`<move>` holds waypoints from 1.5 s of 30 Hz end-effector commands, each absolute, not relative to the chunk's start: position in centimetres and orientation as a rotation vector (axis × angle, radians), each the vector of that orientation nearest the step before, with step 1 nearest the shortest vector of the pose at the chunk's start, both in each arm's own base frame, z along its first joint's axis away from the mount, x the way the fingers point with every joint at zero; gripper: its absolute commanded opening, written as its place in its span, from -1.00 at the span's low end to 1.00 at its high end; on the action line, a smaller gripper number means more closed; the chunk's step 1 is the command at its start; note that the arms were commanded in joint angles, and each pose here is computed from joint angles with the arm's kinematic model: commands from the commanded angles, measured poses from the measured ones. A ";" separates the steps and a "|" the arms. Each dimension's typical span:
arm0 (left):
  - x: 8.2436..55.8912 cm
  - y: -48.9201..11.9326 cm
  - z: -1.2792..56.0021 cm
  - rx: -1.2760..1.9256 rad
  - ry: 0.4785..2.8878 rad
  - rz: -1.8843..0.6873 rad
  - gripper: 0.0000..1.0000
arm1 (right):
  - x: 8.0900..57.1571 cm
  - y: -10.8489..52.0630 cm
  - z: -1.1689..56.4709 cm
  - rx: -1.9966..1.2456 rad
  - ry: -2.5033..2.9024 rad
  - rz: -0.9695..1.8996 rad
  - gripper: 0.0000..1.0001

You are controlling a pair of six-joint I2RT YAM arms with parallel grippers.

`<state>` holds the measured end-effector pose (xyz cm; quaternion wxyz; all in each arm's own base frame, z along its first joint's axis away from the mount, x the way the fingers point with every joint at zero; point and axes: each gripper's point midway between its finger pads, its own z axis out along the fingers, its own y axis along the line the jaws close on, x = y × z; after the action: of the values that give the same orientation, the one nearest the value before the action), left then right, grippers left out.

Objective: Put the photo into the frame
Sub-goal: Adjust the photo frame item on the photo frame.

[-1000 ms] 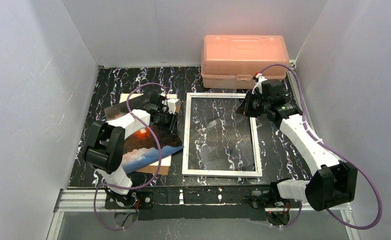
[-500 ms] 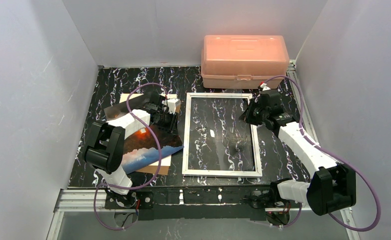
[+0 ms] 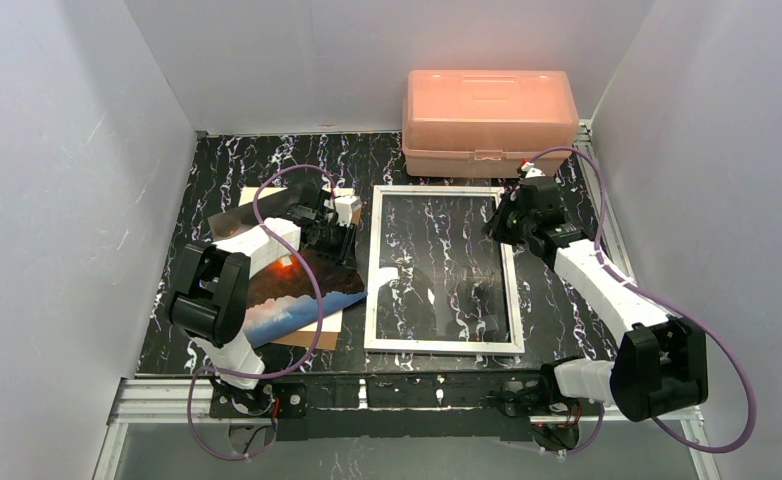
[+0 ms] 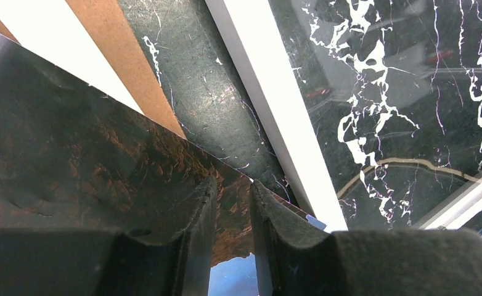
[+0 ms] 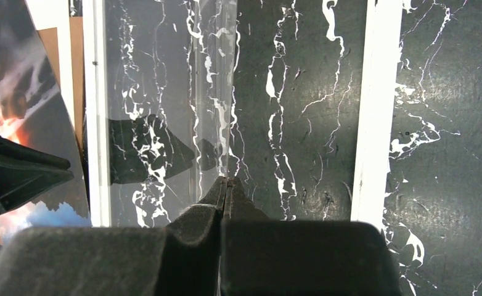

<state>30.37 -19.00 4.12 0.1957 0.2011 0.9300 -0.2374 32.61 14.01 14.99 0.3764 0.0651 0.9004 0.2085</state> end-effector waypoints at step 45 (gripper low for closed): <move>29.1 -21.3 3.7 0.660 2.591 -0.743 -0.53 | 33.9 15.9 17.2 0.140 2.310 0.738 -0.97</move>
<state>29.48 -20.42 3.25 0.1797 0.2171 0.9276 -0.2451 33.29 14.69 14.49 0.3337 0.0451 0.9107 0.2391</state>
